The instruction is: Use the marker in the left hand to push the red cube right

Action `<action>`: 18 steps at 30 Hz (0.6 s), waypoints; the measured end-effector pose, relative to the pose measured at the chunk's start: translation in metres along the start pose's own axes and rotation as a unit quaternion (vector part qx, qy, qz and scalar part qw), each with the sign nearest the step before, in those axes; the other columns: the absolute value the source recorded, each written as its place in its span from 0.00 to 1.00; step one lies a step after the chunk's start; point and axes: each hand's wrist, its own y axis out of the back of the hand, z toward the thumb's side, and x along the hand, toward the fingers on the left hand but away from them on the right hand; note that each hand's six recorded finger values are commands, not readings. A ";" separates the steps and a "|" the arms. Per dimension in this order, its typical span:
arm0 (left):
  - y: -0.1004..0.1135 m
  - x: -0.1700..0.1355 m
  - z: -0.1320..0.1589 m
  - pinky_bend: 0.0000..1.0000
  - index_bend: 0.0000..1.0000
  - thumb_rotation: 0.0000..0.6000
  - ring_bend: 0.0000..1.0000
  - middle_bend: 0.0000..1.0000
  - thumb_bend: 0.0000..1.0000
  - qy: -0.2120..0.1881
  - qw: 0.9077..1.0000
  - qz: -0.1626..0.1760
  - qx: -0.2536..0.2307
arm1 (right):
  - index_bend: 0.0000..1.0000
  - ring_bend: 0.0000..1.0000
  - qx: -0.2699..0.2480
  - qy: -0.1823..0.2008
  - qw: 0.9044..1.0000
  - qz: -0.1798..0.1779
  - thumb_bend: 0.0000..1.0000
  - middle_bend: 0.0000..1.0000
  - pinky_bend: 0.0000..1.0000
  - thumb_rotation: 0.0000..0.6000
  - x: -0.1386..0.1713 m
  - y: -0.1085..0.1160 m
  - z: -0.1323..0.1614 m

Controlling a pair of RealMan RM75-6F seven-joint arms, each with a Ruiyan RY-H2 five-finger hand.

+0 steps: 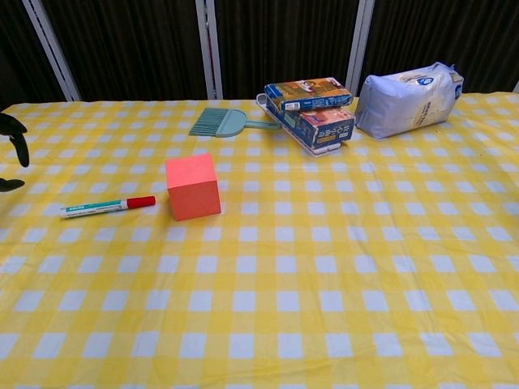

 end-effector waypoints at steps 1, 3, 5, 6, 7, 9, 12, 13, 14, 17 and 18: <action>-0.002 0.002 0.003 0.14 0.45 1.00 0.02 0.11 0.33 0.001 1.000 -0.003 0.002 | 0.00 0.00 -0.001 0.000 1.000 0.000 0.30 0.00 0.00 1.00 0.000 0.000 0.000; -0.007 0.007 0.010 0.14 0.44 1.00 0.02 0.11 0.33 0.005 1.000 -0.010 0.004 | 0.00 0.00 -0.002 0.001 1.000 0.000 0.30 0.00 0.00 1.00 0.000 0.000 0.000; -0.012 0.011 0.017 0.14 0.43 1.00 0.02 0.10 0.33 0.008 1.000 -0.016 0.009 | 0.00 0.00 -0.004 0.002 1.000 0.001 0.30 0.00 0.00 1.00 0.000 0.000 0.000; -0.015 0.012 0.020 0.14 0.43 1.00 0.02 0.10 0.33 0.009 1.000 -0.019 0.012 | 0.00 0.00 -0.004 0.002 1.000 0.001 0.30 0.00 0.00 1.00 0.000 0.000 0.000; -0.017 0.014 0.023 0.14 0.43 1.00 0.02 0.10 0.33 0.010 1.000 -0.022 0.014 | 0.00 0.00 -0.005 0.002 1.000 0.001 0.30 0.00 0.00 1.00 0.000 0.000 0.000; -0.022 0.017 0.031 0.14 0.43 1.00 0.02 0.10 0.33 0.012 0.999 -0.029 0.016 | 0.00 0.00 -0.005 0.003 1.000 0.002 0.30 0.00 0.00 1.00 -0.001 0.000 0.000; -0.027 0.020 0.042 0.14 0.44 1.00 0.02 0.10 0.33 0.011 0.999 -0.036 0.017 | 0.00 0.00 -0.007 0.003 1.000 0.003 0.30 0.00 0.00 1.00 -0.001 0.000 0.001; -0.028 0.021 0.045 0.14 0.44 1.00 0.02 0.10 0.33 0.011 0.999 -0.037 0.019 | 0.00 0.00 -0.008 0.003 1.000 0.003 0.30 0.00 0.00 1.00 -0.001 0.000 0.001; -0.030 0.022 0.048 0.14 0.44 1.00 0.02 0.10 0.34 0.011 0.999 -0.039 0.021 | 0.00 0.00 -0.008 0.003 1.000 0.003 0.30 0.00 0.00 1.00 -0.001 0.000 0.001; -0.036 0.023 0.053 0.14 0.45 1.00 0.02 0.10 0.35 0.014 0.999 -0.045 0.021 | 0.00 0.00 -0.010 0.003 1.000 0.003 0.30 0.00 0.00 1.00 0.000 0.000 0.001; -0.037 0.023 0.054 0.14 0.45 1.00 0.02 0.10 0.36 0.015 0.999 -0.047 0.020 | 0.00 0.00 -0.011 0.003 1.000 0.004 0.30 0.00 0.00 1.00 0.000 0.000 0.000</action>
